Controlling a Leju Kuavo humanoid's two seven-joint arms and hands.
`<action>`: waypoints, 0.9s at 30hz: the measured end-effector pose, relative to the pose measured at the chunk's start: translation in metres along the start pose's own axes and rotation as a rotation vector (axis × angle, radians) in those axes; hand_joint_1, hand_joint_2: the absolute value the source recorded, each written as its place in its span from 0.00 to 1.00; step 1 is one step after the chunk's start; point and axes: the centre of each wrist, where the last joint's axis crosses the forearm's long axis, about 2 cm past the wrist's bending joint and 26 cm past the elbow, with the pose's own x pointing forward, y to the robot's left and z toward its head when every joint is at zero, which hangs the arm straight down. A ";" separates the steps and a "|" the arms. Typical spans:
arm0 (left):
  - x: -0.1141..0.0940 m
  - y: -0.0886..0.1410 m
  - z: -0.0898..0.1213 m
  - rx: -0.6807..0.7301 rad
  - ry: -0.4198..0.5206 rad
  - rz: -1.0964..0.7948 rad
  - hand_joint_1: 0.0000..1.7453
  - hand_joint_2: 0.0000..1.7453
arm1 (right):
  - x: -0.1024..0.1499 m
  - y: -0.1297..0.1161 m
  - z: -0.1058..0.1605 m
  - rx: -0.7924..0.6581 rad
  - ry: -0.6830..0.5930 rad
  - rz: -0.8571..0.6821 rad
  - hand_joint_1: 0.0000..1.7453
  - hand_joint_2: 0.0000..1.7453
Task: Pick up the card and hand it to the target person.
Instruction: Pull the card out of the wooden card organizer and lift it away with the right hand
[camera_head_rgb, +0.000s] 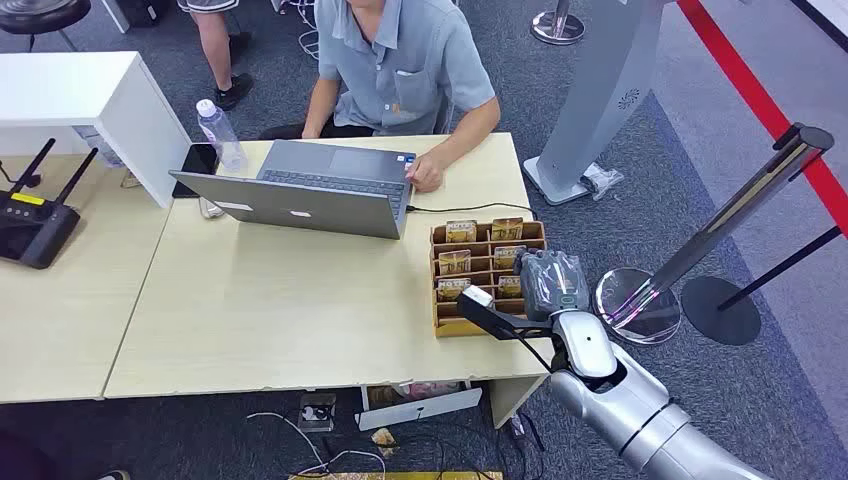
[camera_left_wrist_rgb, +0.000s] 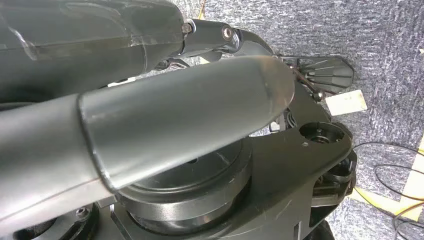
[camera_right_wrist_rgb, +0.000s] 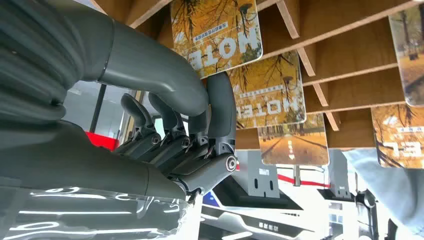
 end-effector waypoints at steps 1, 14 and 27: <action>0.000 0.000 0.000 0.000 0.000 0.000 0.00 0.00 | 0.000 0.000 0.000 -0.001 -0.001 0.000 0.81 1.00; 0.000 0.000 0.000 0.000 0.004 0.000 0.00 0.00 | 0.004 -0.004 0.000 -0.008 -0.013 -0.002 0.75 1.00; 0.000 0.000 0.000 -0.001 0.000 -0.001 0.00 0.00 | 0.005 -0.005 0.000 -0.013 -0.019 0.007 0.63 1.00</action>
